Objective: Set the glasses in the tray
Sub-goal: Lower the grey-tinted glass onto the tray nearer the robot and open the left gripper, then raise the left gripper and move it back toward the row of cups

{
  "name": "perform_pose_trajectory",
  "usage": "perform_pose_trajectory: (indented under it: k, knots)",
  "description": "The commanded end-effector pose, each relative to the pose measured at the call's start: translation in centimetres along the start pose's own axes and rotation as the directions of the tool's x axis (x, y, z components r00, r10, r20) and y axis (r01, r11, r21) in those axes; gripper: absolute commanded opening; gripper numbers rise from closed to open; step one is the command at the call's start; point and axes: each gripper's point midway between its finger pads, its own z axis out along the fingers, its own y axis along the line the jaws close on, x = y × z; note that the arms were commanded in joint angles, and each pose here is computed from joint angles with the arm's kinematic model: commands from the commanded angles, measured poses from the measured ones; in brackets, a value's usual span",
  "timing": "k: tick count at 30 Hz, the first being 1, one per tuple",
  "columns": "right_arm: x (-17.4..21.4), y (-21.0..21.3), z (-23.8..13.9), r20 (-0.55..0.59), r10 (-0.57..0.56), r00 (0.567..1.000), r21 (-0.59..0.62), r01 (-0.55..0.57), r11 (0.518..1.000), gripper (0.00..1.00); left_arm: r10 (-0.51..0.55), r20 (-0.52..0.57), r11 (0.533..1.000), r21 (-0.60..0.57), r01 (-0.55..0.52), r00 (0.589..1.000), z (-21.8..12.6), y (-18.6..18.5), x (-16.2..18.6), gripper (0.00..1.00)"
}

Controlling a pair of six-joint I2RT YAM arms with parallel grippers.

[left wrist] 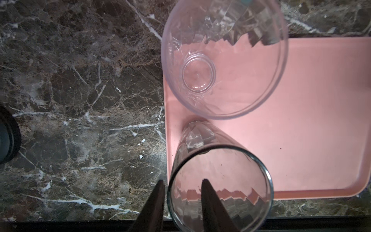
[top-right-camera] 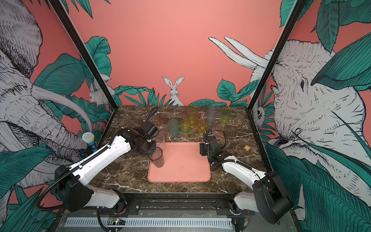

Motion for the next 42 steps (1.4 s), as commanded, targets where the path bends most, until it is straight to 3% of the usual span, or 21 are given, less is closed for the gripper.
perform_pose_trajectory:
  k: [1,20,24,42]
  knots:
    - [-1.3,0.1,-0.3,0.027,0.005,1.000,0.003,-0.005,1.000,0.65,0.009,0.046,1.000,-0.003,-0.009,0.999,-2.5,0.5,-0.6,0.35]
    - [-1.2,0.1,-0.3,0.027,0.008,1.000,0.000,-0.008,1.000,0.65,0.085,0.203,0.996,-0.012,-0.084,0.976,-7.0,-1.8,-7.7,0.48]
    - [-1.3,0.1,-0.4,0.030,0.011,1.000,-0.004,-0.011,1.000,0.65,0.079,0.220,0.997,-0.029,-0.074,0.972,-6.9,-2.2,-9.3,0.53]
    - [-1.4,-0.2,-0.6,0.043,0.012,0.999,0.007,-0.013,1.000,0.65,0.085,0.290,0.992,0.066,-0.108,0.953,-4.5,-7.7,-15.6,0.56]
